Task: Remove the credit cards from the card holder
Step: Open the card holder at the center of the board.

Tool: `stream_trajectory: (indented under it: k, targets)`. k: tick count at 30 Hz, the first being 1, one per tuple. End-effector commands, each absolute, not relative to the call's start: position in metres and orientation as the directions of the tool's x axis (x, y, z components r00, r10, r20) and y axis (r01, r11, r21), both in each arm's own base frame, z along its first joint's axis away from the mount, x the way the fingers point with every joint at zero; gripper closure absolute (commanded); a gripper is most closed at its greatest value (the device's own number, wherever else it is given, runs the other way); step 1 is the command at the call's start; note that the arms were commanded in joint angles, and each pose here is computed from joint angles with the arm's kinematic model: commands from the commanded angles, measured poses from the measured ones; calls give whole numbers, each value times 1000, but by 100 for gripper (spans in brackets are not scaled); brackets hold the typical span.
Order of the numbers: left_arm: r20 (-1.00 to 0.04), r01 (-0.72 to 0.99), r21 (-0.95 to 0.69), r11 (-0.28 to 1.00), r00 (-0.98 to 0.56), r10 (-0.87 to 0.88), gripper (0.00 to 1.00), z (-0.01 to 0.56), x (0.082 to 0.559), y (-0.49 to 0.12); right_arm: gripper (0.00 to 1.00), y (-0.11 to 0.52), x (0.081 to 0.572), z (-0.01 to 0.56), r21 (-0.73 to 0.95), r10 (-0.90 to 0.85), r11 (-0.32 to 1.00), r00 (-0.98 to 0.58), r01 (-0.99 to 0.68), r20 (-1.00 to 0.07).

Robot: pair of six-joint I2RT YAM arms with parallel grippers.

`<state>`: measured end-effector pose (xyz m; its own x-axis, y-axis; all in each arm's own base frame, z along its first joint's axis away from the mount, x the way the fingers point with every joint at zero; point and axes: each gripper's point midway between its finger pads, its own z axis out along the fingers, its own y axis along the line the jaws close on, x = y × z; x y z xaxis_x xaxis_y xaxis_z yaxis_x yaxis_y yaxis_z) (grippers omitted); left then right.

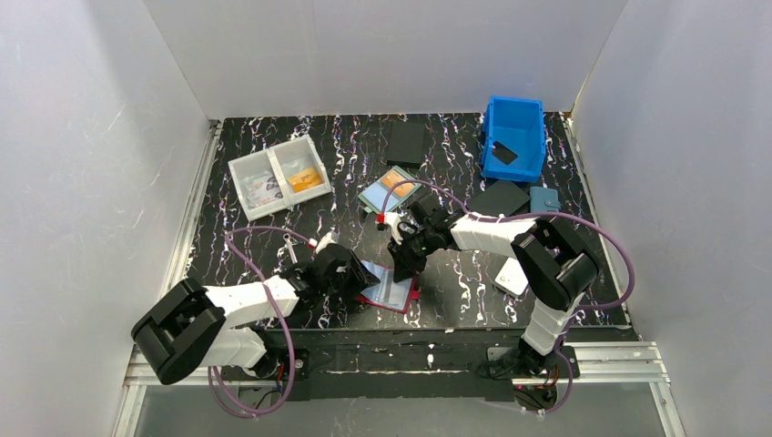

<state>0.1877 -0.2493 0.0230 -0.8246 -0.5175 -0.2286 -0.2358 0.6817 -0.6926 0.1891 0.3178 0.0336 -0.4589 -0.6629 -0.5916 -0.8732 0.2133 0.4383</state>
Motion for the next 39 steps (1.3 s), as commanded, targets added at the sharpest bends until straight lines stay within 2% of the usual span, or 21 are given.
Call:
stream_trajectory:
  k: [1, 4, 9, 15, 20, 23, 26, 27, 29, 30, 34, 39]
  targets:
    - [-338, -340, -222, 914, -852, -399, 63, -18, 156, -151, 78, 302, 201, 14, 380, -702, 295, -469, -877, -536]
    - [-377, -315, -166, 935, -855, -355, 60, -9, 160, -142, 78, 302, 200, 14, 382, -703, 293, -469, -876, -535]
    - [-379, -260, -106, 960, -882, -280, 54, -5, 160, -138, 77, 302, 200, 15, 384, -703, 291, -468, -876, -535]
    - [-429, -161, -51, 986, -887, -167, 61, 16, 165, -129, 76, 304, 197, 18, 401, -701, 276, -468, -874, -538]
    - [-546, 116, -300, 947, -834, -71, 62, 66, 166, -165, 73, 310, 192, 29, 426, -686, 234, -459, -874, -565]
    - [-625, 271, -466, 842, -775, -96, 50, 103, 163, -192, 71, 312, 188, 34, 443, -681, 207, -454, -872, -575]
    - [-622, 366, -599, 712, -773, -126, 42, 118, 153, -220, 69, 314, 184, 37, 458, -677, 184, -450, -870, -582]
    - [-607, 373, -628, 684, -784, -131, 46, 117, 151, -228, 69, 315, 183, 38, 464, -674, 174, -448, -869, -587]
    - [-560, 339, -665, 665, -816, -145, 66, 104, 151, -238, 66, 317, 179, 42, 482, -669, 146, -445, -864, -595]
    - [-529, 314, -675, 668, -837, -141, 71, 96, 150, -241, 65, 318, 176, 46, 498, -665, 120, -442, -859, -602]
    - [-469, 255, -665, 702, -874, -127, 75, 65, 156, -249, 63, 317, 163, 59, 549, -651, 20, -428, -836, -627]
    - [-470, 258, -656, 709, -875, -117, 75, 54, 166, -257, 64, 313, 152, 62, 565, -660, -55, -395, -824, -640]
